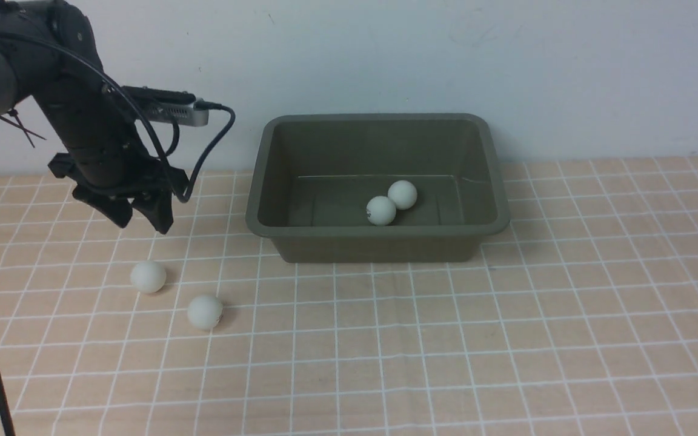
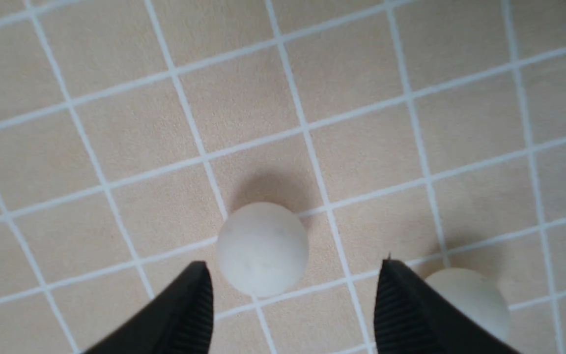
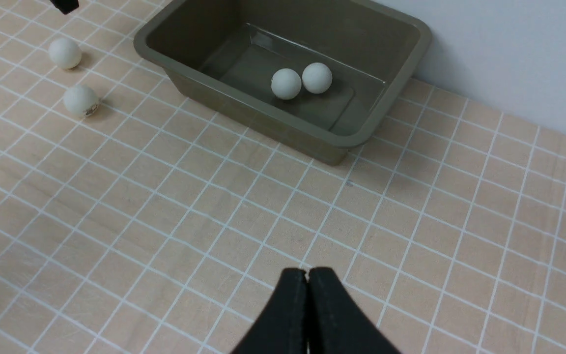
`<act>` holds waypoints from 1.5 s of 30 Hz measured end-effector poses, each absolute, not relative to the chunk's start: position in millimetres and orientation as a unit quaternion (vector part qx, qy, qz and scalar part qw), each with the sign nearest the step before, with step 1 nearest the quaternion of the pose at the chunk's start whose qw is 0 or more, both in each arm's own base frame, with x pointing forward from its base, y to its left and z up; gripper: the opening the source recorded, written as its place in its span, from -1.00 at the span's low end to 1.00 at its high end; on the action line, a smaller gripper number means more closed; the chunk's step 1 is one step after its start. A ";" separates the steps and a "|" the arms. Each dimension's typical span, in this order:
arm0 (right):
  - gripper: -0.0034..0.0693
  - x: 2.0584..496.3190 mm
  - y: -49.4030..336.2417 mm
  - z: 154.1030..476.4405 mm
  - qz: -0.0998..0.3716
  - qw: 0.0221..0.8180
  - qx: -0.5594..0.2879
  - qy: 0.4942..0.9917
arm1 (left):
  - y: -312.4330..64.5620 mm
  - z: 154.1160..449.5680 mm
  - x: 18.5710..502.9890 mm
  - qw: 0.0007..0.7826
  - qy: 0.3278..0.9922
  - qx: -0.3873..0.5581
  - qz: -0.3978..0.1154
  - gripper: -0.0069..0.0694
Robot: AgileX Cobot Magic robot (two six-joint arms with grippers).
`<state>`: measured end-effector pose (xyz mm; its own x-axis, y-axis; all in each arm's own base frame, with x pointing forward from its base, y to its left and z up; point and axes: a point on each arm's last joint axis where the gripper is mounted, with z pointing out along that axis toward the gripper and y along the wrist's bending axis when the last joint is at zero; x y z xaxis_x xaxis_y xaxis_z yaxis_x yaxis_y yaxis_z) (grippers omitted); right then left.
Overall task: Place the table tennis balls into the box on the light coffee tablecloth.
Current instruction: 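Reach for and grasp a ping pong ball on the table beside the basket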
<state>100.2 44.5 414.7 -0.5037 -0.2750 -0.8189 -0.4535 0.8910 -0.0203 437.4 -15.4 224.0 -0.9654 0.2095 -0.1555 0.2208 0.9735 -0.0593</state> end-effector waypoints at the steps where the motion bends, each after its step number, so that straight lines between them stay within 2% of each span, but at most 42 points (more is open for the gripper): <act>1: -0.95 100.1 44.7 414.8 0.100 0.451 -0.211 0.861 | -14.8 218.2 438.7 0.067 0.991 0.109 -0.035 0.14; 11: -0.95 99.6 46.2 415.0 0.111 0.450 -0.211 0.861 | -8.2 194.9 442.1 0.032 0.994 0.109 -0.001 0.14; 23: -0.95 99.9 46.4 415.6 0.111 0.453 -0.210 0.859 | -10.6 194.8 442.1 0.034 0.994 0.106 -0.014 0.14; 29: -0.95 100.4 46.4 416.2 0.110 0.457 -0.211 0.857 | -12.2 194.9 442.1 0.035 0.994 0.105 -0.024 0.27; 35: -0.95 100.5 46.4 416.4 0.107 0.459 -0.217 0.855 | -12.0 193.9 442.2 0.033 0.994 0.106 -0.022 0.27; 45: -0.95 100.5 46.4 416.4 0.106 0.459 -0.219 0.854 | -11.6 165.3 445.8 0.001 0.994 0.106 -0.023 0.27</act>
